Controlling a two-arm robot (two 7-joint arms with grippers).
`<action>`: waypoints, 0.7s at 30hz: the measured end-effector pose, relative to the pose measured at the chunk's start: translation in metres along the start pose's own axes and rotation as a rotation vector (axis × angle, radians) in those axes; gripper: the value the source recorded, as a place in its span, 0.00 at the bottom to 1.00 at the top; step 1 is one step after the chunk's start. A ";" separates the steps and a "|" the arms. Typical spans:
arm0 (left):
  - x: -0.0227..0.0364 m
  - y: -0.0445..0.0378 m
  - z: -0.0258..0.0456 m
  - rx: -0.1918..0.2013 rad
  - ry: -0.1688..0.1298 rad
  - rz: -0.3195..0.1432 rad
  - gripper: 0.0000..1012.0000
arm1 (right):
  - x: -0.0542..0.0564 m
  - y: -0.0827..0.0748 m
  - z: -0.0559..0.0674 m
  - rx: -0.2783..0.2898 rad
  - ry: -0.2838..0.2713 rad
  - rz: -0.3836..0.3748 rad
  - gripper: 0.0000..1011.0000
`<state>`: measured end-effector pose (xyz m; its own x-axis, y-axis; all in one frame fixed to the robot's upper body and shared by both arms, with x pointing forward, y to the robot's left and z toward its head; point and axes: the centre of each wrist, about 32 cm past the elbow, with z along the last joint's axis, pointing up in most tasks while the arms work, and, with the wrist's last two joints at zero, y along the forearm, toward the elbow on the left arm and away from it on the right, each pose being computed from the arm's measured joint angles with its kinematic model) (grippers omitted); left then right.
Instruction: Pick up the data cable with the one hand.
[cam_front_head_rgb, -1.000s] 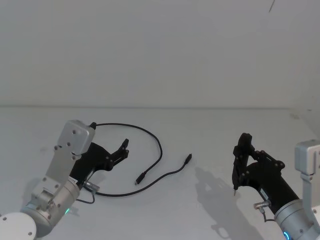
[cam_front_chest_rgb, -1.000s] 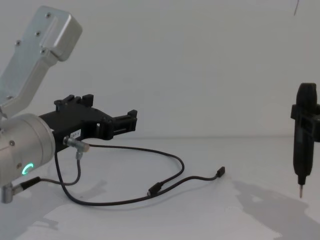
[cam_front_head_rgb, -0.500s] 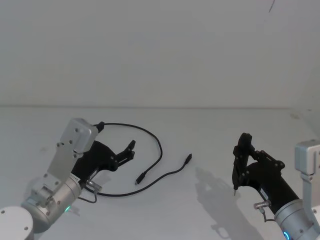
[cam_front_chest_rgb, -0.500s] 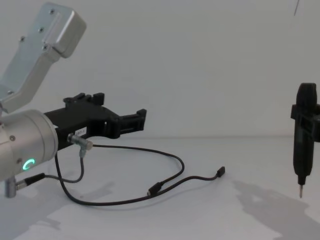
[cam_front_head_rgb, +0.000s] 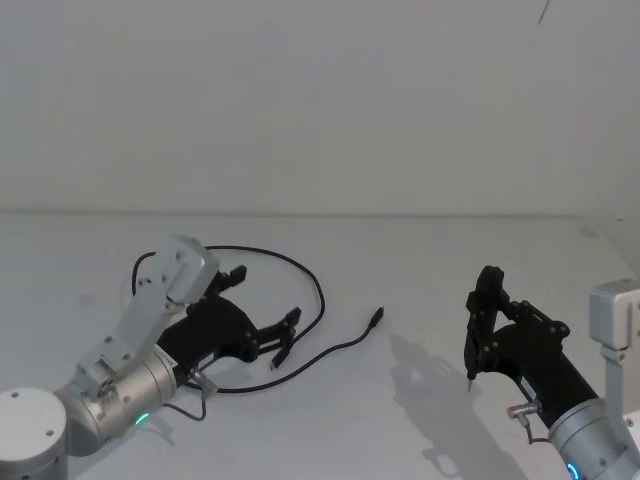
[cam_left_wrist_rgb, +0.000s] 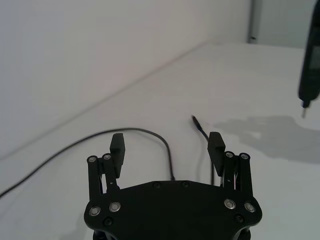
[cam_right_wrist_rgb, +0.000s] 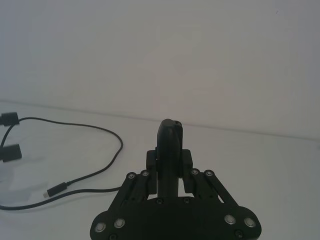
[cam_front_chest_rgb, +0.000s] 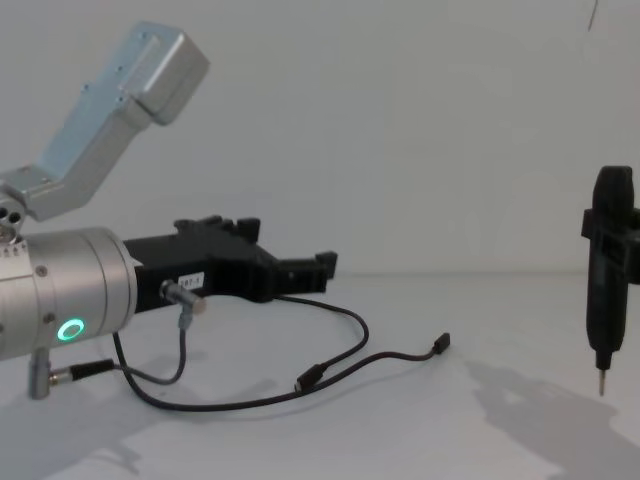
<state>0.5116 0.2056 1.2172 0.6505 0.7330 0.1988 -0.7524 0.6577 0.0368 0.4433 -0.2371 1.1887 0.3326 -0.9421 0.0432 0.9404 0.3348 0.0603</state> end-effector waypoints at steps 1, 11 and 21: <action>0.0005 -0.0002 0.0001 0.007 0.003 -0.008 0.99 | 0.000 0.000 0.000 0.000 0.000 0.000 0.28; 0.0086 -0.0052 0.0005 0.102 0.028 -0.114 0.99 | 0.000 0.000 0.000 0.000 0.000 0.000 0.28; 0.0164 -0.0179 -0.0010 0.147 0.036 -0.176 0.99 | 0.000 0.000 0.000 0.000 0.000 0.000 0.28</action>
<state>0.5358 0.2060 1.2188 0.7744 0.6168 0.1413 -0.6323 0.7455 0.2108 0.4433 -0.2371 1.1887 0.3326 -0.9421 0.0432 0.9404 0.3348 0.0603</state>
